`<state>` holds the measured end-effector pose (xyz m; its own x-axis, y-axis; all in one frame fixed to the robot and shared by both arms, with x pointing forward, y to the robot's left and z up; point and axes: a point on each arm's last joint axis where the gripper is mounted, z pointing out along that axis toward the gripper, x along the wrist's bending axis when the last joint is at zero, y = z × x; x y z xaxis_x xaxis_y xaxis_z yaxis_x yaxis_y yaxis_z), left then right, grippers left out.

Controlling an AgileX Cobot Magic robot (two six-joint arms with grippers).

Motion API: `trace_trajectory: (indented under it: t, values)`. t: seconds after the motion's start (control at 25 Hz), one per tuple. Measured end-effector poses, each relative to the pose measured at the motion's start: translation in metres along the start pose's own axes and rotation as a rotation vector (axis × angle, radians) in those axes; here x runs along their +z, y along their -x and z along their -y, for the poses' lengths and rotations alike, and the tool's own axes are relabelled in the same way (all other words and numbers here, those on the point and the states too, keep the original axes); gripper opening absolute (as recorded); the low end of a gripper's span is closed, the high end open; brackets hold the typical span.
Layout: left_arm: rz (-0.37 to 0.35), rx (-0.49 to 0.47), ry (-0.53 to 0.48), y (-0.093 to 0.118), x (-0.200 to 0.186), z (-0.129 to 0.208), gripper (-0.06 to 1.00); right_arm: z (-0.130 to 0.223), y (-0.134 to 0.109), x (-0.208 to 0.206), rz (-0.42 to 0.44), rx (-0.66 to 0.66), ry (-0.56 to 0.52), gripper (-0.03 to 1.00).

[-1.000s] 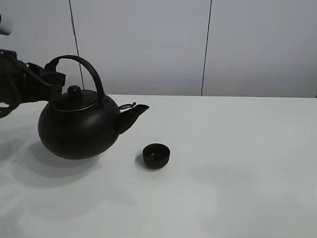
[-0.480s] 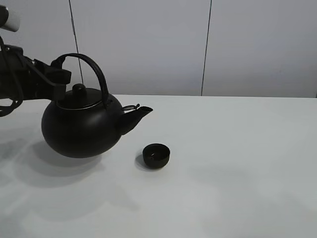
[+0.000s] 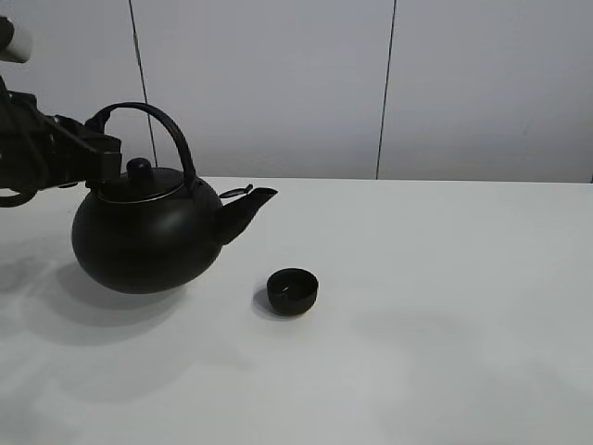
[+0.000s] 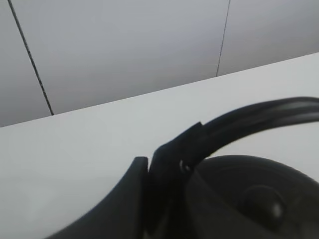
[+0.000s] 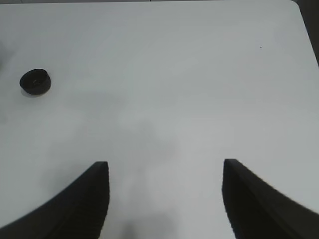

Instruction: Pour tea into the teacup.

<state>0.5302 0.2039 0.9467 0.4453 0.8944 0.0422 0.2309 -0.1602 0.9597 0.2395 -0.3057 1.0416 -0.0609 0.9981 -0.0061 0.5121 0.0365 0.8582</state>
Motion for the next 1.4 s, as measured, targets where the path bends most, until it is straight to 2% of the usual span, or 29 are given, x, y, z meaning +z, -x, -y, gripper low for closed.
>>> trace_trajectory:
  t: [0.28, 0.56, 0.84, 1.24, 1.4]
  values:
    - [-0.033, -0.066, 0.008, 0.006, 0.001, -0.001, 0.11, 0.0, 0.0, 0.0, 0.0, 0.0, 0.0, 0.45]
    - [-0.011, 0.008, 0.009, 0.013, 0.002, -0.002, 0.11, 0.0, 0.0, 0.0, 0.0, 0.0, 0.0, 0.45]
    - [-0.019, 0.076, 0.008, 0.013, 0.002, -0.002, 0.11, 0.0, 0.0, 0.0, 0.0, 0.0, 0.001, 0.45]
    - [-0.1, 0.008, -0.033, 0.006, 0.005, 0.007, 0.11, 0.0, 0.0, 0.0, 0.0, 0.0, 0.001, 0.45]
    - [-0.098, 0.008, -0.057, 0.006, 0.008, 0.014, 0.11, 0.0, 0.0, 0.0, 0.0, 0.0, 0.001, 0.45]
